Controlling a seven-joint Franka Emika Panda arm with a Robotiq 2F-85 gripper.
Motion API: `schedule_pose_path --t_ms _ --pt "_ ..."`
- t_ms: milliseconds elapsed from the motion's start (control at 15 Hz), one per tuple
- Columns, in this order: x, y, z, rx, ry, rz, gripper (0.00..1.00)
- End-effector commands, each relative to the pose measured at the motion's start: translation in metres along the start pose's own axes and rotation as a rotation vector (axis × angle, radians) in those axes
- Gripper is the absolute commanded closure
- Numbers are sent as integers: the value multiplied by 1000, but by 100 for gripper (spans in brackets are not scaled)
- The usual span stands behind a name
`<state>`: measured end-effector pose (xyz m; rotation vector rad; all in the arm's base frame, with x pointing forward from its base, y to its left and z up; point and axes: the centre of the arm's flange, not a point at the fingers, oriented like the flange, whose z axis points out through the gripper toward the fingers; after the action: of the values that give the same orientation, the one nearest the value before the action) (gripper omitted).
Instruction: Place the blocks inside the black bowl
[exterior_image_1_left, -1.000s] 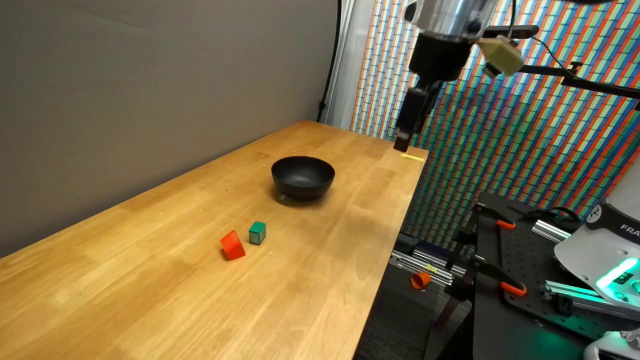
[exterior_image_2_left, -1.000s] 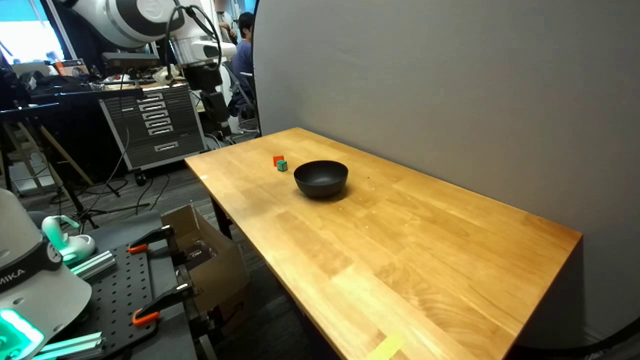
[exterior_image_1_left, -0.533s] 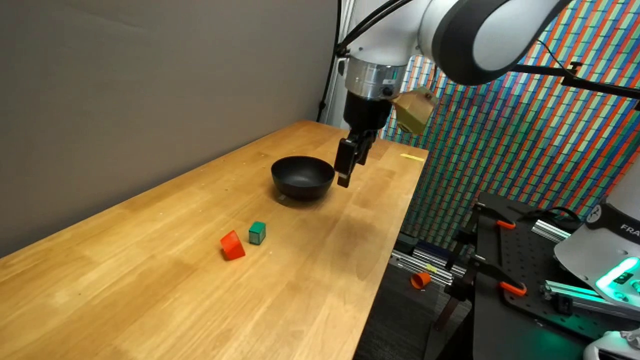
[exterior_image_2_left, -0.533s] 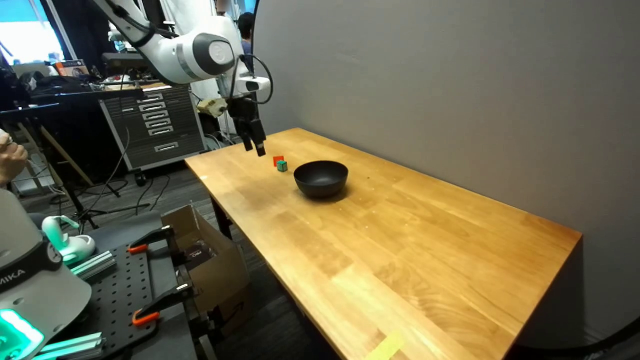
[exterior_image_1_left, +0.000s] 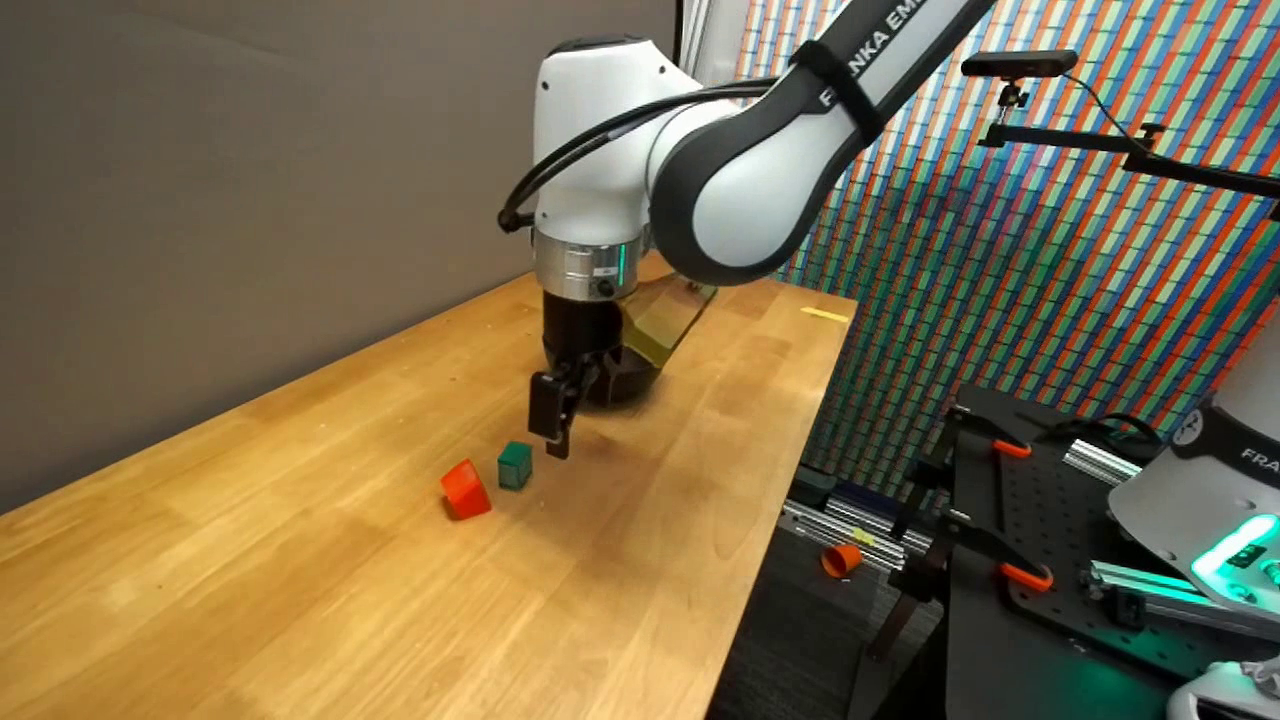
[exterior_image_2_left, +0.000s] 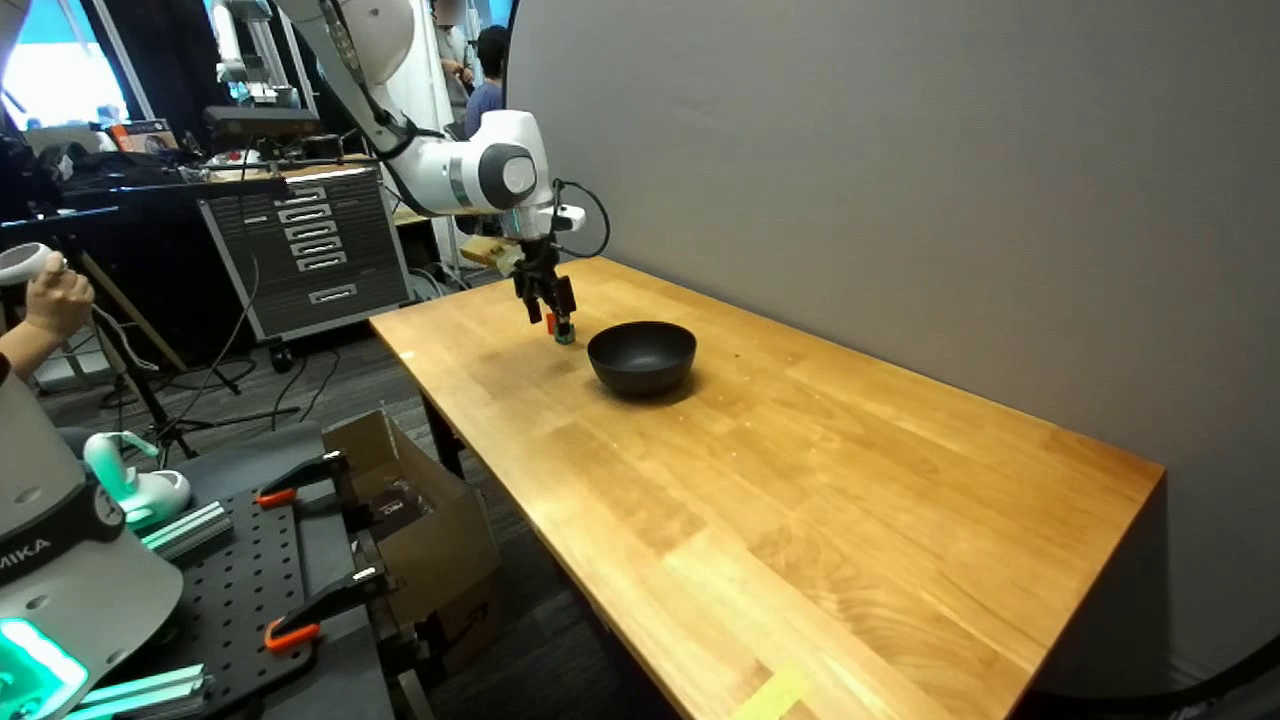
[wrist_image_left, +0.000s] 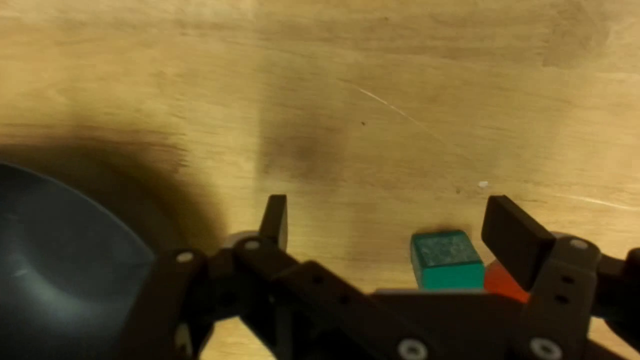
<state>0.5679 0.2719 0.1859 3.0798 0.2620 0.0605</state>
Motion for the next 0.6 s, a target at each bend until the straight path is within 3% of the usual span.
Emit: schedule_pose_path --t_ms 0,267,333,400,533 --pt "59 -28 20 29 -3 -45 0" --pt "76 -34 31 32 3 -64 0" --pt "78 -34 31 24 6 -74 25" --pt "79 -32 32 20 6 -77 26" --pt "79 -29 31 23 2 -77 42"
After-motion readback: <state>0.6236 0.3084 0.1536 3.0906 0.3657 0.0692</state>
